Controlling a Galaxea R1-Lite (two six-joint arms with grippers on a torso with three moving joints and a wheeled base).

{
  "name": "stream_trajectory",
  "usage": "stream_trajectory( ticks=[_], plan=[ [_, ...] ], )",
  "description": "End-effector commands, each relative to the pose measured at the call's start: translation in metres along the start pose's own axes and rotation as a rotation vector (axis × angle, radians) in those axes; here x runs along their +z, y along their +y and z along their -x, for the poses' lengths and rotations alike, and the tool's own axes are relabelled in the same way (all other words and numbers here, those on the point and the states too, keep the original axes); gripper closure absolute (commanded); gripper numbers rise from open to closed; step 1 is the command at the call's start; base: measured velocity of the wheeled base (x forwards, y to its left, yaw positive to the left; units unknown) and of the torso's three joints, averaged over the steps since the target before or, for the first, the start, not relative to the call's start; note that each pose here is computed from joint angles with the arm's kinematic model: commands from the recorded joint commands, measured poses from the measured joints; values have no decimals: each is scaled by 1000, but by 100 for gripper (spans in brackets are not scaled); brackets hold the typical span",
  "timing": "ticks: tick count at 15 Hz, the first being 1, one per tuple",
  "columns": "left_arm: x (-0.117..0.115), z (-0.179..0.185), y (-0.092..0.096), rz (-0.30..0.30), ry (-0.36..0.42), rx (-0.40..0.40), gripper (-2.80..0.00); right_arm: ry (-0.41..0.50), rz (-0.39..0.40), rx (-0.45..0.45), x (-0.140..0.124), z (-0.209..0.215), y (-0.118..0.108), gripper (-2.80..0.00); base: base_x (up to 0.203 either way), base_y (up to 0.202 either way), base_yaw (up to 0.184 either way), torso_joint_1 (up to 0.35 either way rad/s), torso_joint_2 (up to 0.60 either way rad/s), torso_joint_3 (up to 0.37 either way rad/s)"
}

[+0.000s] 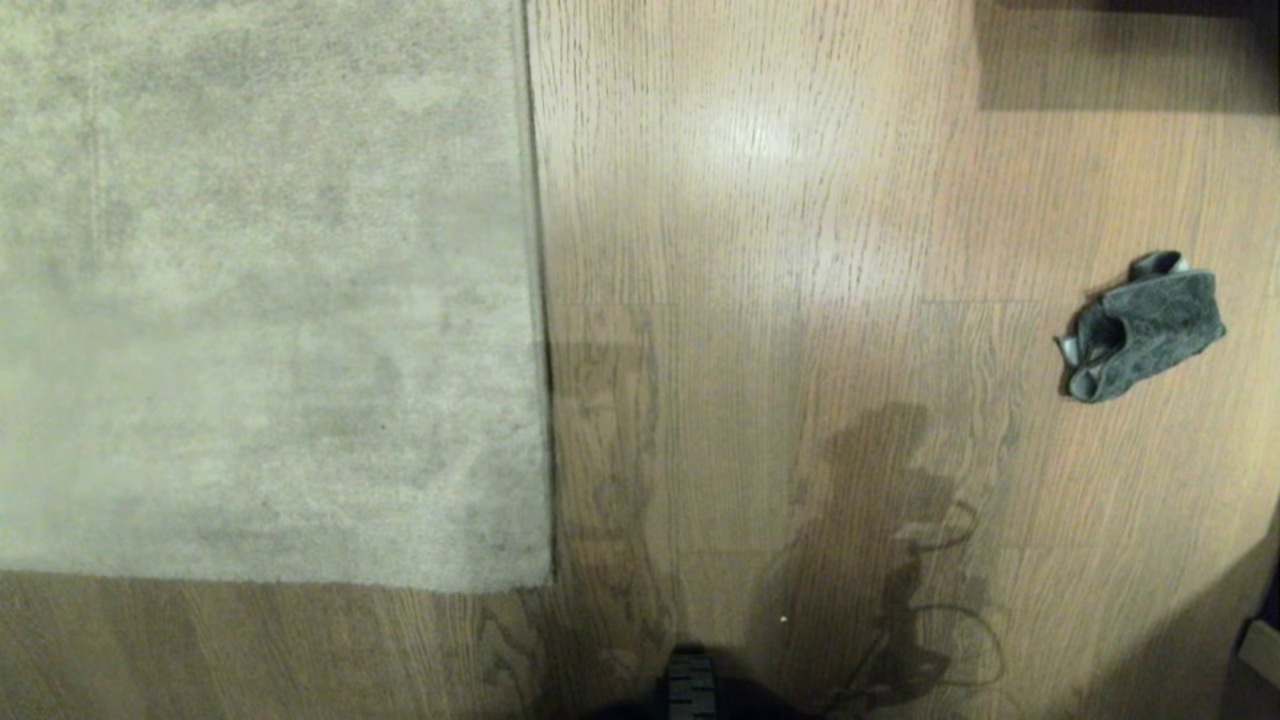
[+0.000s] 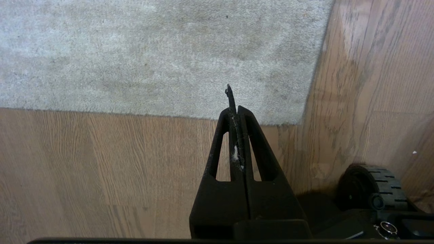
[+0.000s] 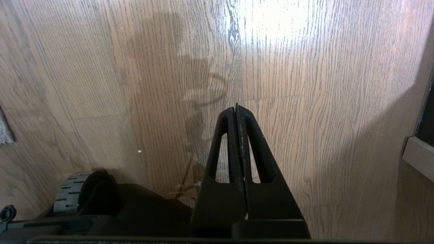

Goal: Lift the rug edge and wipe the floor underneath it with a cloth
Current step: Pick up the rag

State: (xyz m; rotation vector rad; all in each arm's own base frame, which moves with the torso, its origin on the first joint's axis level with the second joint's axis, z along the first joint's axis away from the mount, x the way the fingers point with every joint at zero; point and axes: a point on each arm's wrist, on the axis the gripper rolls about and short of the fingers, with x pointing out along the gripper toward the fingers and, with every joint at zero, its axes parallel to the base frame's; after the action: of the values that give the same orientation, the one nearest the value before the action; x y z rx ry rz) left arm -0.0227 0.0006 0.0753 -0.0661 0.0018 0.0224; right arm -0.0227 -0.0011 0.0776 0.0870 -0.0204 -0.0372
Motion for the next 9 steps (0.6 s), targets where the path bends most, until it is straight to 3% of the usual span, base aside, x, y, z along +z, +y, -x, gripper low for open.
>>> stream_trajectory(
  ticks=[1, 9],
  plan=[
    [0, 0, 0, 1, 0, 1, 0, -1, -1, 3, 0, 0, 0, 0, 0, 0, 0, 0, 0, 0],
    [0, 0, 0, 1, 0, 1, 0, -1, -1, 1, 0, 0, 0, 0, 0, 0, 0, 0, 0, 0]
  ],
)
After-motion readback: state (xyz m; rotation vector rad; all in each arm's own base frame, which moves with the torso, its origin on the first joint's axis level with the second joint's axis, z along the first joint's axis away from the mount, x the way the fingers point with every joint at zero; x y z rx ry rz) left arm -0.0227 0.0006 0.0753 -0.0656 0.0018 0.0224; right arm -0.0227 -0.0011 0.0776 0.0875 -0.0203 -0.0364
